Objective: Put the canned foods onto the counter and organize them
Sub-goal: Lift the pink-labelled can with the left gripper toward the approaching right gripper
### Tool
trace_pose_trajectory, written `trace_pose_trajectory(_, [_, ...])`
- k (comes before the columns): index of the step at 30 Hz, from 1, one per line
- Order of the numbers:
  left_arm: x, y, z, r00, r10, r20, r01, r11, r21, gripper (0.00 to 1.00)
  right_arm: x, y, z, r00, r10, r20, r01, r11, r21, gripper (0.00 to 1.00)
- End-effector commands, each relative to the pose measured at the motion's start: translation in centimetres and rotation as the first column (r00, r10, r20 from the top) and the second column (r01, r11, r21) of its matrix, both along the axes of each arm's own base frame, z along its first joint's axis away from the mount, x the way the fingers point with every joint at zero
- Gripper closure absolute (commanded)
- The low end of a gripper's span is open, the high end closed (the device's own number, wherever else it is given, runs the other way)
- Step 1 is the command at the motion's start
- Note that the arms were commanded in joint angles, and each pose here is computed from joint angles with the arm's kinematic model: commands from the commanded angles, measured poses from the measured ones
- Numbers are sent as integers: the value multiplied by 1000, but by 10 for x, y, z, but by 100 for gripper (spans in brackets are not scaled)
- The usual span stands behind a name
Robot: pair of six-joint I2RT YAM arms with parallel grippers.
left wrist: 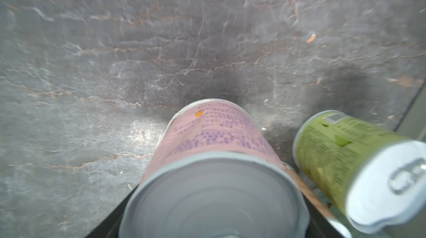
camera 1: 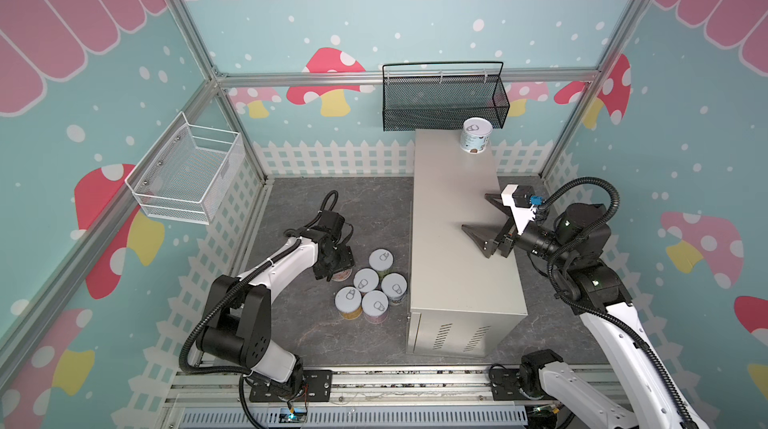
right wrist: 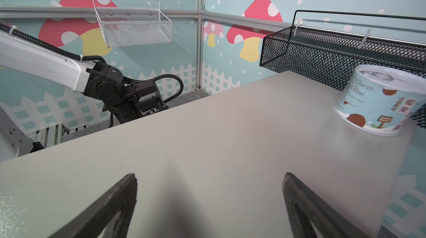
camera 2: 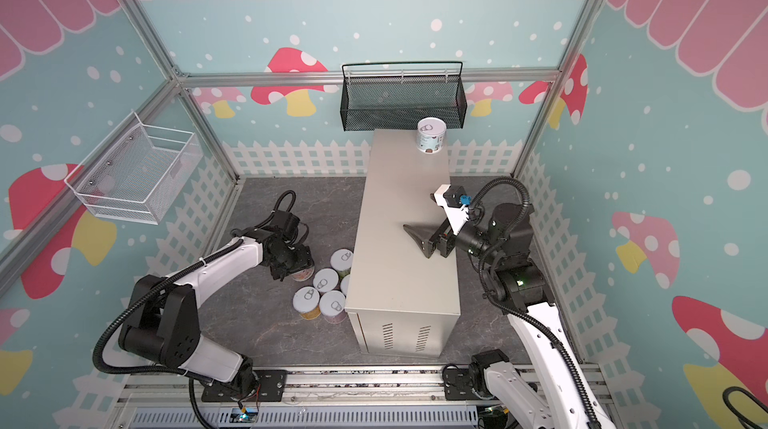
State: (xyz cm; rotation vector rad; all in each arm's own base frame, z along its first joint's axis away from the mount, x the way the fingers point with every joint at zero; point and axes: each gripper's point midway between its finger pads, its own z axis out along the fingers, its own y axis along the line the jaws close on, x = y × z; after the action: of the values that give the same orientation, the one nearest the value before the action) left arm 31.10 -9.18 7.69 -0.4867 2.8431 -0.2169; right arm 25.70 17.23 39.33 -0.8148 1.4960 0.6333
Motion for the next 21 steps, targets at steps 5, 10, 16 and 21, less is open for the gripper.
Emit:
trace_pose_trajectory(5, [18, -1, 67, 988, -71, 141, 74, 997, -13, 42, 6, 39, 5, 993, 89, -74, -98, 986, -132, 1])
trace_pose_trajectory(10, [19, -1, 96, 974, -161, 157, 160, 987, 23, 46, 17, 70, 14, 984, 110, -142, -138, 969, -205, 1])
trace_pose_trajectory(16, [16, 0, 140, 938, -270, 216, 263, 963, 64, 46, 19, 104, 11, 971, 108, -211, -173, 932, -318, 1])
trace_pose_trajectory(21, [18, -7, 183, 896, -328, 299, 324, 944, 63, 46, 3, 137, 7, 962, 147, -230, -230, 890, -394, 1])
